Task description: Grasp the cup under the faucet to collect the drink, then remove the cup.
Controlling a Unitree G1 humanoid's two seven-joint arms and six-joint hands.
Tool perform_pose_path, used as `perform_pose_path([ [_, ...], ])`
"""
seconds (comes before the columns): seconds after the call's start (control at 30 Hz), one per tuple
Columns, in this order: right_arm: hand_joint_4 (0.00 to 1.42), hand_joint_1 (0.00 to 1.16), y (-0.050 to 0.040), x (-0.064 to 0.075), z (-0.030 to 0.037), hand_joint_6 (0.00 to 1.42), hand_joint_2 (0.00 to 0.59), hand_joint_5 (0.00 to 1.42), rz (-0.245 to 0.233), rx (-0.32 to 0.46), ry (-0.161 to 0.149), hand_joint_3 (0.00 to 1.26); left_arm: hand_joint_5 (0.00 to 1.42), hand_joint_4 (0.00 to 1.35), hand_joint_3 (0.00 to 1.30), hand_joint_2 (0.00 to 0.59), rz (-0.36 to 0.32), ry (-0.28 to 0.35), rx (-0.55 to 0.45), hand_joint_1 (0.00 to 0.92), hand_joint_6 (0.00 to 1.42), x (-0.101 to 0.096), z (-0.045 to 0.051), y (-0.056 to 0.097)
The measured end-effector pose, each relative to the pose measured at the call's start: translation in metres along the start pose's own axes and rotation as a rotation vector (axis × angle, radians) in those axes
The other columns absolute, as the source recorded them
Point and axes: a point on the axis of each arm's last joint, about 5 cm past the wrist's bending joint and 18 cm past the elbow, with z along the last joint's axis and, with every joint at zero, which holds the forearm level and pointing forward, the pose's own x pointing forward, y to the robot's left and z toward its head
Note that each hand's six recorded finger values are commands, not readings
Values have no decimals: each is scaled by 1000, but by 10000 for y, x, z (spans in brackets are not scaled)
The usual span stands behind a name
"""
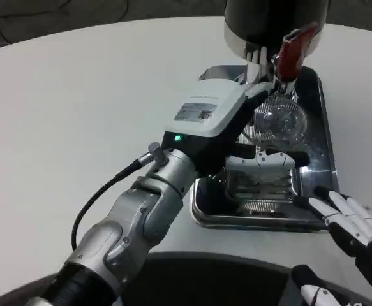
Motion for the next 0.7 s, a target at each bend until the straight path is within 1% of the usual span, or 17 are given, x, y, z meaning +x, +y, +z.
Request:
perform_pose_path([
  [0.2, 0, 230, -1, 6, 1, 0, 420, 0, -1, 1, -4, 114, 435, 133, 179, 68, 23, -7, -1, 141, 901, -27, 21, 24],
  [0.43, 0, 234, 11, 11, -1, 0, 420, 0, 4, 10, -5, 121, 431, 133, 178, 69, 66, 14, -4, 132, 898, -76, 8, 86],
  [0.53, 0, 235, 15, 12, -2, 0, 420, 0, 5, 12, -5, 123, 431, 133, 178, 70, 82, 20, -3, 130, 897, -115, 2, 113],
  [0.67, 0, 237, 19, 13, -3, 0, 420, 0, 6, 17, -6, 124, 434, 133, 178, 70, 94, 33, -12, 127, 888, -217, -4, 163],
  [0.7, 0, 237, 19, 14, -3, 0, 420, 0, 6, 17, -7, 124, 435, 150, 178, 70, 95, 35, -12, 126, 884, -230, -5, 171],
])
